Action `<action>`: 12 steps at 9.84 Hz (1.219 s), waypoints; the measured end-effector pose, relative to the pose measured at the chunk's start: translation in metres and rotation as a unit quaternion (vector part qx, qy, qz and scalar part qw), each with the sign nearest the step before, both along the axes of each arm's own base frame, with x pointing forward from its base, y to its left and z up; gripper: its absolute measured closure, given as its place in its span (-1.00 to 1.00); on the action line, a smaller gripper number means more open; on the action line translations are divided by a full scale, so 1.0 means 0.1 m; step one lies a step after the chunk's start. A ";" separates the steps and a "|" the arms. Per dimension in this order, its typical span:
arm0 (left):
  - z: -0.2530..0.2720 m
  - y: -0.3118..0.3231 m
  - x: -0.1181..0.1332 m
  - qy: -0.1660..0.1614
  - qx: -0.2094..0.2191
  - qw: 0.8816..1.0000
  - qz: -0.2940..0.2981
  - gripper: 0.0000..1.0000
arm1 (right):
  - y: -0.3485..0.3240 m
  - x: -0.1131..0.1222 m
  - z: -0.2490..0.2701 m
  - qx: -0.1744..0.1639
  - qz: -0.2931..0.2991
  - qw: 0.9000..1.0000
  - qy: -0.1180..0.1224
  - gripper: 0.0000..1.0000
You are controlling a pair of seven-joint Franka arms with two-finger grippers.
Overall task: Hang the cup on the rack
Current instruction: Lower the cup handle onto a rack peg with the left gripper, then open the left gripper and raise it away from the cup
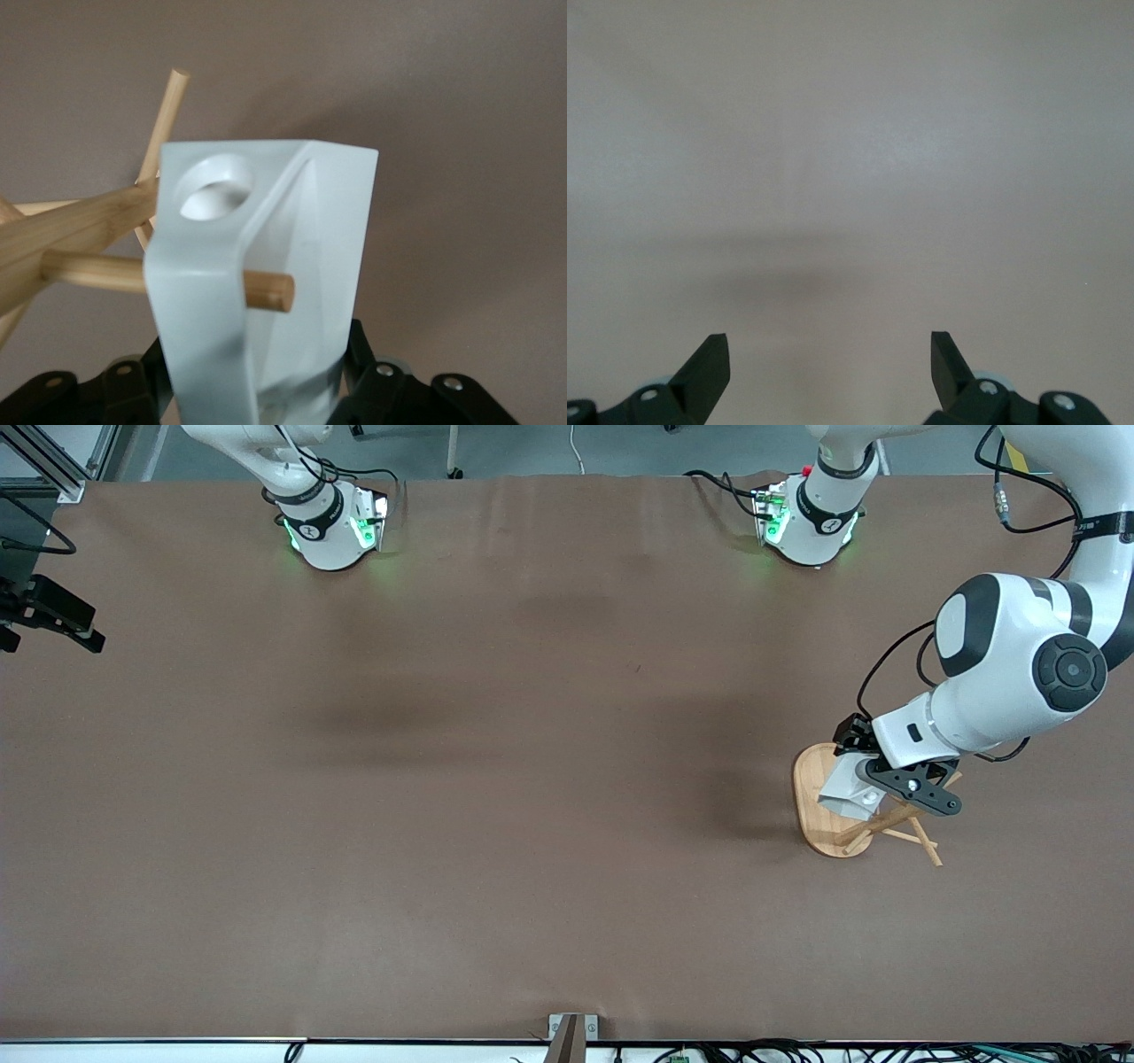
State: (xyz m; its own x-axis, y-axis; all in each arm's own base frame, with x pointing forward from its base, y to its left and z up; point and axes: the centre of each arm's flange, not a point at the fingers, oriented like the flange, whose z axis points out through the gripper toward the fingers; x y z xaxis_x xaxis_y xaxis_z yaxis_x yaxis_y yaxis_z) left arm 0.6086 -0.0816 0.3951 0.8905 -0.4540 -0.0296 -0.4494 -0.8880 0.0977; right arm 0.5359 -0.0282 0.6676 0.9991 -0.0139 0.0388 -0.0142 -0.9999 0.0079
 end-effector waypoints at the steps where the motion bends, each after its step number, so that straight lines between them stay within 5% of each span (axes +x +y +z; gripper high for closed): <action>1: 0.01 0.00 0.02 -0.001 -0.001 1.000 0.000 -0.74 | 0.00 0.00 0.00 0.000 0.000 1.000 0.000 -1.00; 2: 0.04 0.00 0.04 -0.005 -0.001 1.000 0.001 -0.98 | 0.00 0.00 0.00 0.000 0.000 1.000 0.000 -1.00; 7: 0.44 0.00 0.11 -0.033 -0.002 0.999 0.002 -1.00 | 0.00 0.00 0.00 0.000 0.000 1.000 0.000 -1.00; 12: 1.66 0.41 0.10 -0.062 0.004 0.997 0.056 -1.00 | 0.00 0.00 -0.01 0.000 0.000 1.000 0.001 -1.00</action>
State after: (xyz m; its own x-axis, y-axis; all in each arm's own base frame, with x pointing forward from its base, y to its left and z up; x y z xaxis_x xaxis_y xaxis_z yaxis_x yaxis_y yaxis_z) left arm 0.6186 -0.0405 0.5608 0.9326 -0.3518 0.0801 -0.3557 -0.9337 0.0408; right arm 0.5360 -0.0277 0.6668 0.9992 -0.0130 0.0375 -0.0133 -0.9999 0.0079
